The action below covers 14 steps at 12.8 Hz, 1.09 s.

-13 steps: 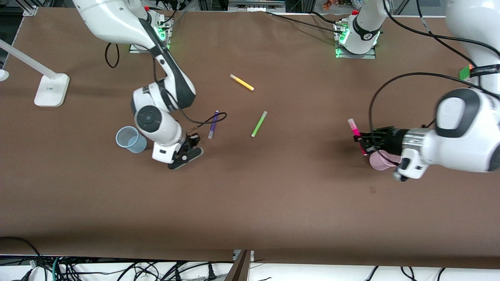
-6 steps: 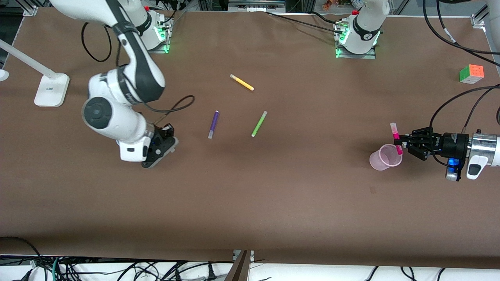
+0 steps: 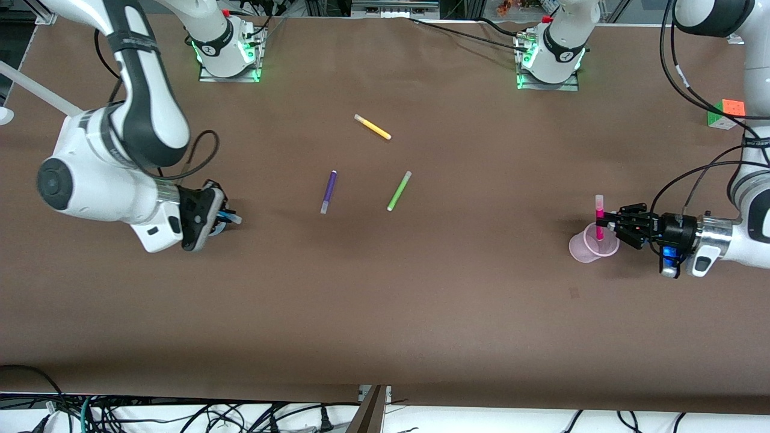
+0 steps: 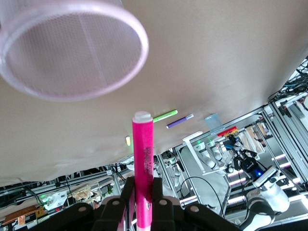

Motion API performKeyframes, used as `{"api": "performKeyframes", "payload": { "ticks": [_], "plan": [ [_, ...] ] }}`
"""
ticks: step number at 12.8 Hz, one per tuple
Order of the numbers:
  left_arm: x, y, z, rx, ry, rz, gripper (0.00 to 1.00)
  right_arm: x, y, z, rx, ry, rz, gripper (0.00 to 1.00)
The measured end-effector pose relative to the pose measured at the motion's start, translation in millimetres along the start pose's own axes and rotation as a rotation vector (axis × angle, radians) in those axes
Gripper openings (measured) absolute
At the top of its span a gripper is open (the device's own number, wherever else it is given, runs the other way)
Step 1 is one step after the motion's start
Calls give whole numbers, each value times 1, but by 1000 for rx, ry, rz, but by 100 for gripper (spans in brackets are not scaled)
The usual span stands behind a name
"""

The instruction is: Place pink and blue markers in matching cups

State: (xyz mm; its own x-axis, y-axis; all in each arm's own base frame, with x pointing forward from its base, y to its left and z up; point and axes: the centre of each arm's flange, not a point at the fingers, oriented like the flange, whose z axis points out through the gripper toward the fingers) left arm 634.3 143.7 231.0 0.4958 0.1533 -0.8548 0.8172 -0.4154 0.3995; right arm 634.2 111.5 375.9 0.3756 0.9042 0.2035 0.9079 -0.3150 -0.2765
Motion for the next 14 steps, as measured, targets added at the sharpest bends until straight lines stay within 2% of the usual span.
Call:
{"api": "performKeyframes", "payload": {
  "ticks": [1, 4, 7, 10, 14],
  "plan": [
    [7, -7, 0, -8, -8, 10, 18, -12, 4, -2, 19, 20, -33, 18],
    [19, -22, -4, -38, -17, 31, 18, -44, 13, 1, 72, 124, -131, 18],
    [30, -34, -14, -101, -4, 28, 18, -81, 26, 12, 104, 223, -213, 18],
    [38, -37, -14, -126, 8, 20, 18, -117, 34, 24, 130, 278, -271, 18],
    [46, -46, -14, -138, 7, 10, 18, -147, 42, 49, 169, 379, -316, 18]
  ]
}}
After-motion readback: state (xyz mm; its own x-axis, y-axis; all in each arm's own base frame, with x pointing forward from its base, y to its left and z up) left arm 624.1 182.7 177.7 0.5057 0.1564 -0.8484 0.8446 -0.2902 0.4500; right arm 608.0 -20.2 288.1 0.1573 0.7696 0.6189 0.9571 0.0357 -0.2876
